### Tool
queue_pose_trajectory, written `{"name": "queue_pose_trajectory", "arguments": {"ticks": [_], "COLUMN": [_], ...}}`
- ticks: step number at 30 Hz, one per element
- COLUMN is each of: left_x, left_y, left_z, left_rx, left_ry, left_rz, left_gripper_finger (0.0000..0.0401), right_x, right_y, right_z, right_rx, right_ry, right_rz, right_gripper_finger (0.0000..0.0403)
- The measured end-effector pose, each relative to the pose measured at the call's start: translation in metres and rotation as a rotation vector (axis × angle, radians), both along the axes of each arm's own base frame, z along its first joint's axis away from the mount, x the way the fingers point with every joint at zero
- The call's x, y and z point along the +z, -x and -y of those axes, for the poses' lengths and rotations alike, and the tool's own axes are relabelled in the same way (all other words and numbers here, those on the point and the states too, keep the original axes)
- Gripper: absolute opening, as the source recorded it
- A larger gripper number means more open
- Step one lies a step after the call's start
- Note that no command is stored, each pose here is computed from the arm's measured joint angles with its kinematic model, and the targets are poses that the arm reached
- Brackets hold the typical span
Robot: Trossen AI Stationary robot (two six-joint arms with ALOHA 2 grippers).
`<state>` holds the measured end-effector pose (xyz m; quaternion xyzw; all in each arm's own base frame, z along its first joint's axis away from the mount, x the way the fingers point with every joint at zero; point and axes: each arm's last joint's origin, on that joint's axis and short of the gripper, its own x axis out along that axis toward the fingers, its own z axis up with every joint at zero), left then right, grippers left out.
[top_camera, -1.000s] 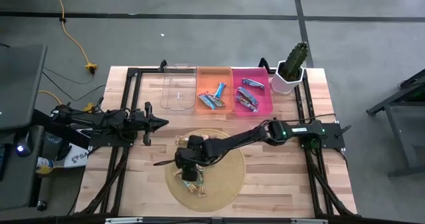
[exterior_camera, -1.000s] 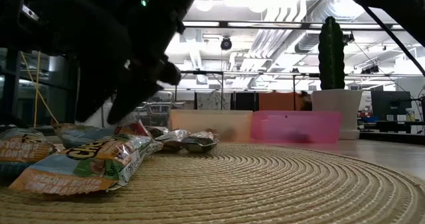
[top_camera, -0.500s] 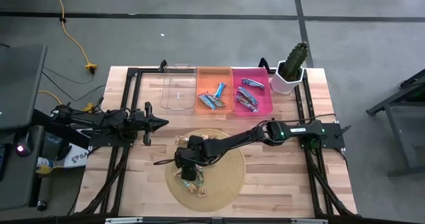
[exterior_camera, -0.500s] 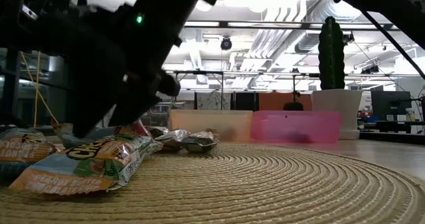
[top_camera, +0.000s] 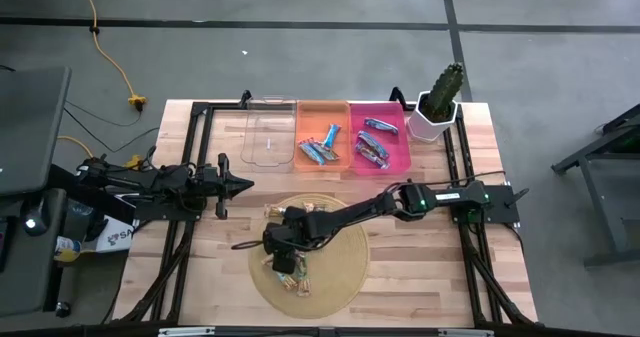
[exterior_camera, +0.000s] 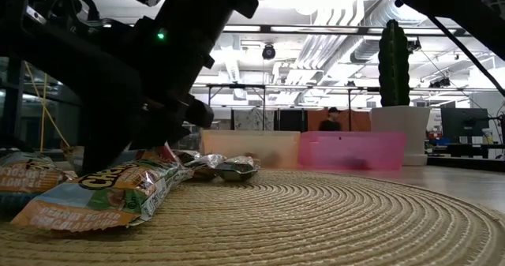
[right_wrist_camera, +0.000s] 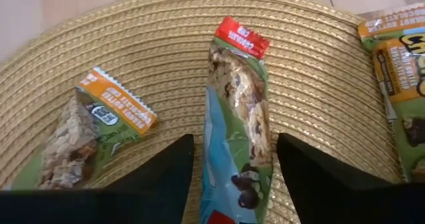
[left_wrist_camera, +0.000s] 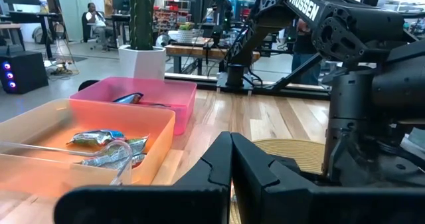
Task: Pick and place Granola Bars by type
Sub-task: Put the red granola bar into the orange bin
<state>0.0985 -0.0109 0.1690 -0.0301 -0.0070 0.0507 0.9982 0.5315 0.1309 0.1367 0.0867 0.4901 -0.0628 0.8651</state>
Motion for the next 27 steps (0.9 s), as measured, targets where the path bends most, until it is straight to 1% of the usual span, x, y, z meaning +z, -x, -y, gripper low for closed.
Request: {"name": "queue_pose_trajectory", "arguments": {"ticks": [8, 15, 19, 27], "left_x": [0.000, 0.000, 0.000, 0.000], "left_y": [0.000, 0.000, 0.000, 0.000], "left_z": [0.000, 0.000, 0.000, 0.000], "left_rx": [0.000, 0.000, 0.001, 0.001], "left_ry": [0.000, 0.000, 0.000, 0.000], "left_rz": [0.000, 0.000, 0.000, 0.000], "left_gripper_finger": [0.0001, 0.0001, 0.0001, 0.0001], "right_x": [0.000, 0.000, 0.002, 0.015], "right_y": [0.000, 0.000, 0.000, -0.003], "right_z": [0.000, 0.000, 0.000, 0.003], "right_rx": [-0.007, -0.004, -0.006, 0.015], "right_ry": [-0.005, -0.009, -0.018, -0.080], "right_rz": [-0.003, -0.004, -0.004, 0.010], "right_gripper_finger": [0.0141, 0.0097, 0.0077, 0.0051]}}
